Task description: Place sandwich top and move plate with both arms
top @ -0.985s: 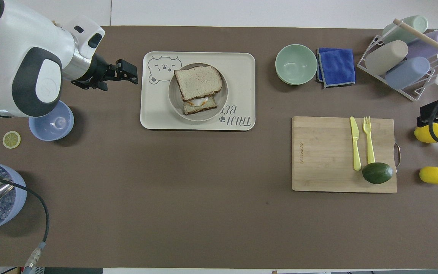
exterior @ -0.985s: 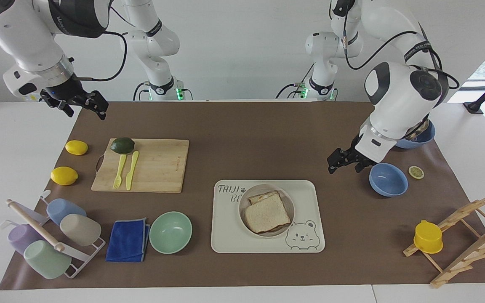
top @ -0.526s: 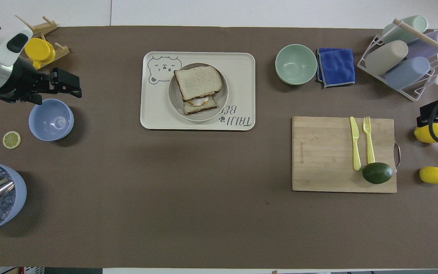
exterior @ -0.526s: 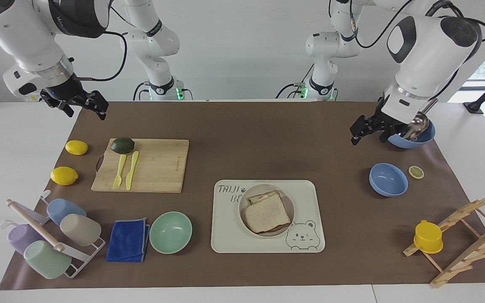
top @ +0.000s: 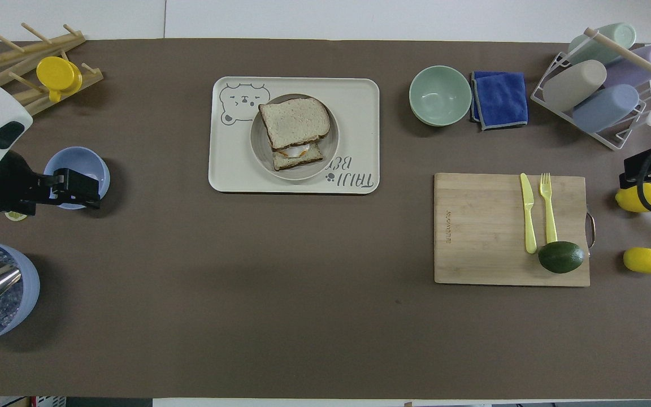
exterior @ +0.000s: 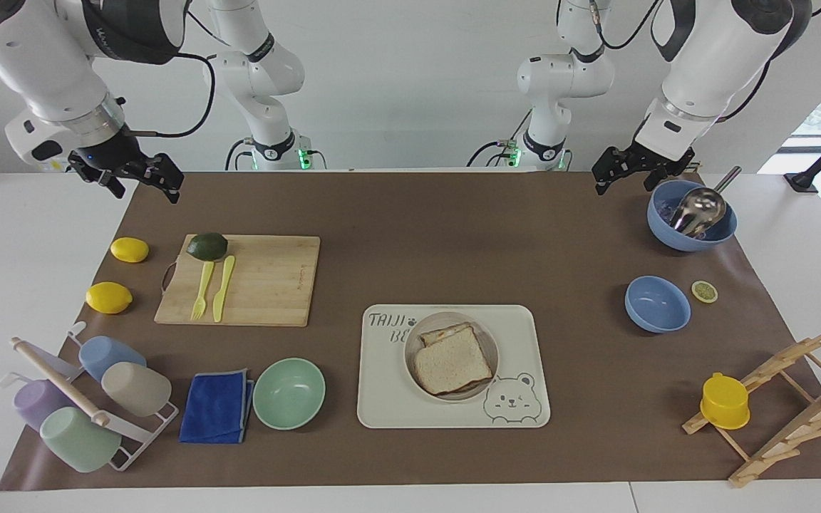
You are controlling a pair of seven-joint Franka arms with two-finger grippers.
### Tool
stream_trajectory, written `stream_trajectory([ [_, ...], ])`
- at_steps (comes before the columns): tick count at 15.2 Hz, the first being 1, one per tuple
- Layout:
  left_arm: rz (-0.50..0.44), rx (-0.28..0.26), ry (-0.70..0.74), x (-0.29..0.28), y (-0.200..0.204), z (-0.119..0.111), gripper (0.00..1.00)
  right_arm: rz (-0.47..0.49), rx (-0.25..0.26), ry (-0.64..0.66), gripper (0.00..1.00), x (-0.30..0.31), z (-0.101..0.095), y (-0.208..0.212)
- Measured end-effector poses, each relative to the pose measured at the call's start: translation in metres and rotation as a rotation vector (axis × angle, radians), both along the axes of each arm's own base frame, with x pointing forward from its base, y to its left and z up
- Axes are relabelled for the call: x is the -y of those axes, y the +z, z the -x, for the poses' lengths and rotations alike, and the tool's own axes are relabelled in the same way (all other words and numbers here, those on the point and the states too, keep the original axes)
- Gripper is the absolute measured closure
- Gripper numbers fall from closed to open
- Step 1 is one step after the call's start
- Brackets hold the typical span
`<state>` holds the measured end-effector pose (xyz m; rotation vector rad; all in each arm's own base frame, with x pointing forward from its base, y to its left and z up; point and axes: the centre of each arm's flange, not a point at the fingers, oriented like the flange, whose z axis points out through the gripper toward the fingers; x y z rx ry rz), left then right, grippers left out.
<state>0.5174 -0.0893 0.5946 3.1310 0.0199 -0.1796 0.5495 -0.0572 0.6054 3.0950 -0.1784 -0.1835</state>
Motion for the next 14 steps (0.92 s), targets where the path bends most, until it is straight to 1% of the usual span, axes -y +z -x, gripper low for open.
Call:
stream_trajectory([
  [3, 0.001, 0.0, -0.004, -0.0025, -0.003, -0.0006, 0.0, 0.0, 0.0, 0.0, 0.0, 0.0, 0.0, 0.0],
  [7, 0.005, 0.024, -0.009, -0.0007, 0.0043, -0.0029, 0.0, 0.0, 0.0, 0.0, 0.0, 0.0, 0.0, 0.0],
  [14, 0.002, 0.005, -0.007, -0.0045, 0.0003, -0.0038, 0.0, 0.0, 0.0, 0.0, 0.0, 0.0, 0.0, 0.0],
])
